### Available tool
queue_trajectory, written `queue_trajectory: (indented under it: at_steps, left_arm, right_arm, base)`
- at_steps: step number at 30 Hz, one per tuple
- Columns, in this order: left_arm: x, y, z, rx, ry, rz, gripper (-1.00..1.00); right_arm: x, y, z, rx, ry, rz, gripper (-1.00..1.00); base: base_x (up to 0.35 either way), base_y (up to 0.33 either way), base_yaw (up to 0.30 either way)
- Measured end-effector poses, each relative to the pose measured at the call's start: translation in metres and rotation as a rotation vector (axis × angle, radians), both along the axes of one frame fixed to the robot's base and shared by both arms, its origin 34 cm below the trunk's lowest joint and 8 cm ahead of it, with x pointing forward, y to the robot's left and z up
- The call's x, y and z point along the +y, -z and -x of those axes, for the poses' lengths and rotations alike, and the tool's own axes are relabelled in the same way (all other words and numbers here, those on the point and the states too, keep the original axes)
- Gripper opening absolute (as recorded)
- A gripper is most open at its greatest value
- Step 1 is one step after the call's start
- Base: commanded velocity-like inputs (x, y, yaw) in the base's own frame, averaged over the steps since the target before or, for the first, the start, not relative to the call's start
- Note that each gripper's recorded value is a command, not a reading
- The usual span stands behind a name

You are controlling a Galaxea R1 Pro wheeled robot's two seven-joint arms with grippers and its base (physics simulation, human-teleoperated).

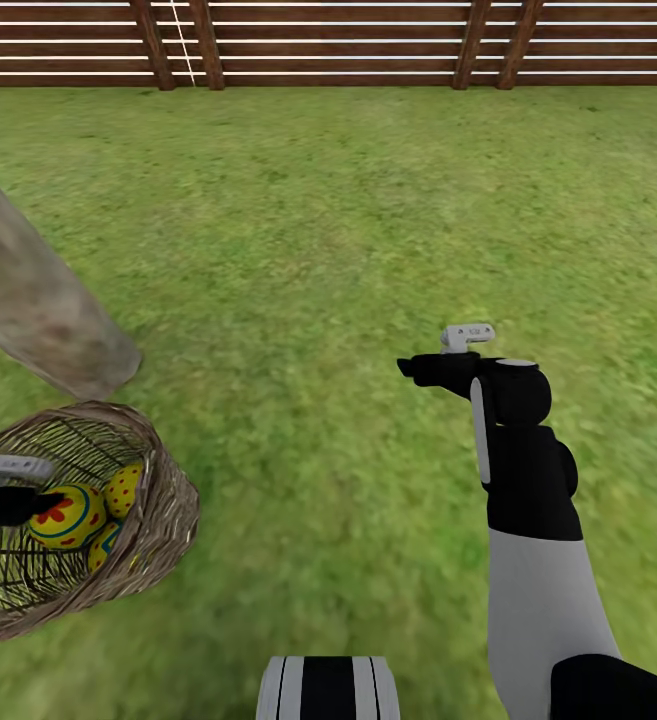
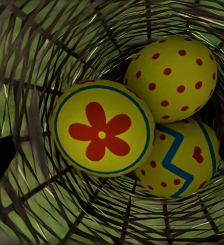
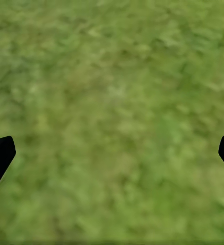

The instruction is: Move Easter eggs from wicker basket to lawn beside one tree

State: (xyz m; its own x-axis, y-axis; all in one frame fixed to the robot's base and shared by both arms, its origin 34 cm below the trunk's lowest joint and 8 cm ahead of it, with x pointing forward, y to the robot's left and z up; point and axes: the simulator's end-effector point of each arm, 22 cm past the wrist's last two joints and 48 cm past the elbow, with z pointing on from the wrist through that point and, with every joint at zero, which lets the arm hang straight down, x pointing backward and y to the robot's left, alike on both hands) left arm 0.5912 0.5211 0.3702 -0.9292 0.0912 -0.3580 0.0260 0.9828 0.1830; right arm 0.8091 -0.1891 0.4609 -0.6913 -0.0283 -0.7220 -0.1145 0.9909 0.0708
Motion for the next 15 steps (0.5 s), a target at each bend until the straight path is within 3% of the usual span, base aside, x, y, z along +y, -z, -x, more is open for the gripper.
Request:
queue_trajectory:
  at_steps: [15]
  left_arm:
    - [0.0034,0.0017,0.0005,0.002,-0.007,-0.015,1.00]
  right_arm:
    - [0.0008,0.0007,-0.0015,-0.001,0.000,-0.001,1.00]
  base:
    - [0.000,0.000,0.000]
